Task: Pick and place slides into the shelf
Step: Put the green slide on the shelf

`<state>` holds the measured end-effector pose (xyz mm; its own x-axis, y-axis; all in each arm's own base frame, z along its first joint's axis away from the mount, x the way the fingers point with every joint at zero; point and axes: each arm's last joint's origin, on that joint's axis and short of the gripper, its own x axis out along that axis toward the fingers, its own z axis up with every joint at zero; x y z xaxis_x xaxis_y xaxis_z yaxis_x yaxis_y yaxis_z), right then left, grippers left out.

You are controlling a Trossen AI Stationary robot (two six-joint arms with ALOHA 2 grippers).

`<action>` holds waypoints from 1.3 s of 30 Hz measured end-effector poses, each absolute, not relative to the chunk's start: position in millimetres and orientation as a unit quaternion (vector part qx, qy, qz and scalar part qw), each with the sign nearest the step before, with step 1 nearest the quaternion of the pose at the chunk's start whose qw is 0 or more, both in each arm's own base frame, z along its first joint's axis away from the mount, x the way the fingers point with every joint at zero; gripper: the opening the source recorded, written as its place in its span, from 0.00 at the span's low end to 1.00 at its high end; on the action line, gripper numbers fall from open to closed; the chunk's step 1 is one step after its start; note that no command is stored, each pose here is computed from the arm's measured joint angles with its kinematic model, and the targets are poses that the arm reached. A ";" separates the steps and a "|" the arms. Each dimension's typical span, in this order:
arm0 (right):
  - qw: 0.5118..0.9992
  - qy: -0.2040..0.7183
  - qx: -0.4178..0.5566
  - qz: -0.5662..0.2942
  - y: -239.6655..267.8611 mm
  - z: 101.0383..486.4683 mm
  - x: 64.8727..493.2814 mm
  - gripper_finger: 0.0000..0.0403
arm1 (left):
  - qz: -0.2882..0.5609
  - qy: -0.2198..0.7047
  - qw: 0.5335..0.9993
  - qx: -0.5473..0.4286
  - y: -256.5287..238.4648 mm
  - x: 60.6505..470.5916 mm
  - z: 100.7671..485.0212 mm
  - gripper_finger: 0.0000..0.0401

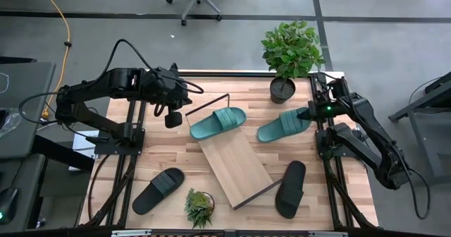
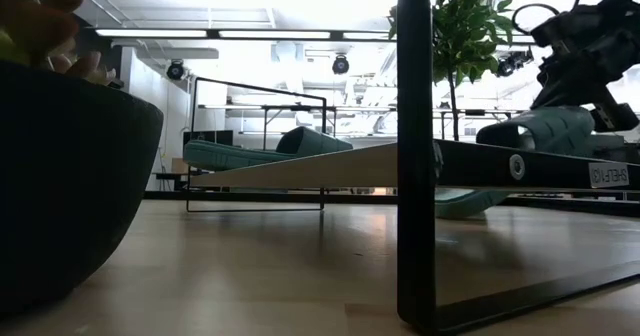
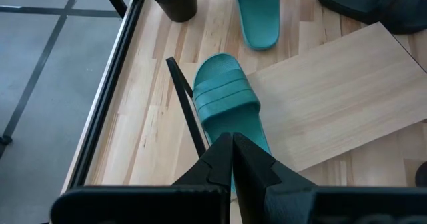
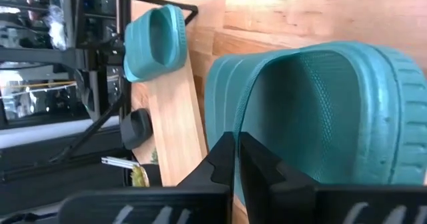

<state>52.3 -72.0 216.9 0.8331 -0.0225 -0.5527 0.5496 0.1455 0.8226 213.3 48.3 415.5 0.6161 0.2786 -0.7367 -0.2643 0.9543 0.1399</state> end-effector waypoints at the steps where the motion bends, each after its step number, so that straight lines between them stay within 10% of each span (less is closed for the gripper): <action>1: 0.729 0.208 0.621 -0.197 -72.1 217.6 52.3 0.00 | 0.151 0.411 0.899 0.009 48.3 213.3 415.5 0.01; 39: 0.786 0.138 0.559 -0.224 -67.3 282.1 49.3 0.00 | 0.134 0.392 0.910 0.017 50.8 229.4 413.8 0.01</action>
<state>49.3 -67.3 282.1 0.8615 -0.1970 -0.4680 0.5067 0.2738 0.8175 229.4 50.8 413.8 0.6574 0.2580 -0.7080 -0.2307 0.9634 0.1368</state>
